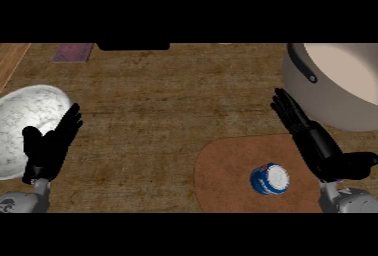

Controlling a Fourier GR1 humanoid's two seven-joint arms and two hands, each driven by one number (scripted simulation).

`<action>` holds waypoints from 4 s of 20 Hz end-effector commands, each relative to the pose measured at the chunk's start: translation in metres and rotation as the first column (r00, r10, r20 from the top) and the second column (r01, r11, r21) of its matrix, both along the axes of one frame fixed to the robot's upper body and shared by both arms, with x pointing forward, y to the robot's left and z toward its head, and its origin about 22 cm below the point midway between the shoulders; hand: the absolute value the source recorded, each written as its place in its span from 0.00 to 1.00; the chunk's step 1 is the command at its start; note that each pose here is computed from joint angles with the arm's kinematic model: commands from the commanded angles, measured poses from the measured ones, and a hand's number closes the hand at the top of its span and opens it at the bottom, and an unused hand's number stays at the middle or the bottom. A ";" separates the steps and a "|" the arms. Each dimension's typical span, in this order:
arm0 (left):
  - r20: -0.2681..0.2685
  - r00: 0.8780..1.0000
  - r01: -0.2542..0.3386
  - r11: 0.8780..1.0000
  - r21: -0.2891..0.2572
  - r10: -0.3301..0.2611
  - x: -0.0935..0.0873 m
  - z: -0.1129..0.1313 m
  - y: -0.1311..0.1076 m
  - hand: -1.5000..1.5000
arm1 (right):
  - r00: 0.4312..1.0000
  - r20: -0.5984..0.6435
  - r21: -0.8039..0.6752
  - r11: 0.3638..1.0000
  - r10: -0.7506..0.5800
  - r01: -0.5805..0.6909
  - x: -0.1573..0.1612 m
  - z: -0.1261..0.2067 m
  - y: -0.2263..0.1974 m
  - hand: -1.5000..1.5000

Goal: Pick the can from the cutting board and place it in the pot

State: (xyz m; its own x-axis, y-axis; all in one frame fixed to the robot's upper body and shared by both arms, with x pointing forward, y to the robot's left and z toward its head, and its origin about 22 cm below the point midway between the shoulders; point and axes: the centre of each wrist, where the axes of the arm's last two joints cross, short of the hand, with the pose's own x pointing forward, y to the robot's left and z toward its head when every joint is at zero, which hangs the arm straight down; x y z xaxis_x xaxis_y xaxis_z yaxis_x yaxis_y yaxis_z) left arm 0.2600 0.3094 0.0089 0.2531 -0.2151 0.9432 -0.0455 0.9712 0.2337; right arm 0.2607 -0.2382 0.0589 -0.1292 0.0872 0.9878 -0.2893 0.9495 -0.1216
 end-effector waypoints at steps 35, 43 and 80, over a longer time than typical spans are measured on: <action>-0.046 0.959 0.274 0.954 -0.119 -0.281 0.007 -0.026 -0.079 0.50 | 0.429 -0.191 -0.428 0.469 -0.883 0.773 -0.085 0.034 0.074 0.00; -0.040 0.960 0.270 0.957 -0.102 -0.275 -0.015 -0.024 -0.072 0.50 | 0.407 -0.277 -0.536 0.491 -0.871 0.687 -0.094 0.004 0.082 0.00; -0.045 0.959 0.272 0.953 -0.136 -0.280 -0.003 -0.051 -0.071 0.50 | 0.556 -0.234 -0.197 0.599 -0.798 0.777 -0.080 -0.126 0.075 1.00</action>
